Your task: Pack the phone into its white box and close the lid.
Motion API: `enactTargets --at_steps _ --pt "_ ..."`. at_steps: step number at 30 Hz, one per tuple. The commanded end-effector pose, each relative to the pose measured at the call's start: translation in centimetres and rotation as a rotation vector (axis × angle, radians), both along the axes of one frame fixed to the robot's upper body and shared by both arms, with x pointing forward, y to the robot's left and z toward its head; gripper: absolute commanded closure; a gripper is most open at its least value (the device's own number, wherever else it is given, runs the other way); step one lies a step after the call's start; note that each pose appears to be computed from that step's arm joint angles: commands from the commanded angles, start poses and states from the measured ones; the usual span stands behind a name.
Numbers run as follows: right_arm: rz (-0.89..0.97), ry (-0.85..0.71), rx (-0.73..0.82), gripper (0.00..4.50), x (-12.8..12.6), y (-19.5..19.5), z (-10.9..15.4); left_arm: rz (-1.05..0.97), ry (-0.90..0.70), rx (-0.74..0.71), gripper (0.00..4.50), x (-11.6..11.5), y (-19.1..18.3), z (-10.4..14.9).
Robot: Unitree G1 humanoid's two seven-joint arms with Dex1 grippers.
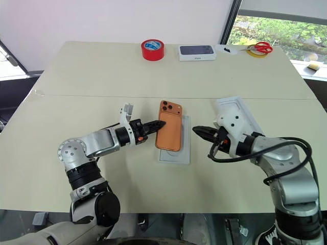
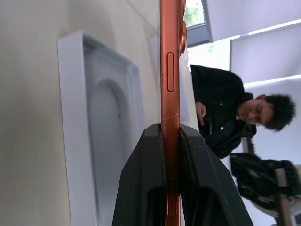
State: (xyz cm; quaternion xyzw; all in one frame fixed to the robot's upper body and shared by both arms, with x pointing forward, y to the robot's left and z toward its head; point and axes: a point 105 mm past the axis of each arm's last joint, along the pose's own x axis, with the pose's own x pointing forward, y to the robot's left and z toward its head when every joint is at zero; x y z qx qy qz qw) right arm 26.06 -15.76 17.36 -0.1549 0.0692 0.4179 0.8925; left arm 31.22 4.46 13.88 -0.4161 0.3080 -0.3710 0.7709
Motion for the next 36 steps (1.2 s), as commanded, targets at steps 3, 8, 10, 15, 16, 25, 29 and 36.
enactTargets --at_steps 3,8,10,15,16,25,29,36 --pt "-0.030 -0.045 -0.033 4.50 -0.8 -1.2 0.8 -0.049 0.001 0.031 4.39 -0.5 -1.8 -0.2" --pt "-0.050 -0.055 -0.042 4.50 -0.7 -1.6 0.9 -0.088 0.008 0.082 4.39 -0.8 -2.4 -0.8" --pt "-0.048 -0.056 -0.043 4.50 -0.7 -1.6 0.8 -0.093 0.012 0.079 4.39 -0.8 -2.5 -0.8" --pt "-0.045 -0.056 -0.049 4.50 -0.5 -1.4 0.5 -0.109 0.028 0.081 4.39 -0.9 -2.9 -1.1" --pt "-0.043 -0.057 -0.050 4.50 -0.5 -1.3 0.4 -0.112 0.030 0.080 4.39 -0.9 -3.0 -1.1" --pt "-0.029 -0.057 -0.060 4.50 -0.2 -0.7 0.0 -0.133 -0.021 0.060 1.19 -1.1 -2.2 -0.2" --pt "-0.043 -0.042 -0.109 4.50 0.3 -1.0 -0.7 -0.163 -0.117 0.114 0.72 -1.4 -0.5 0.9" --pt "-0.134 -0.015 -0.237 4.50 2.6 -2.5 -2.6 -0.174 -0.279 0.338 0.72 -1.2 3.2 1.4"
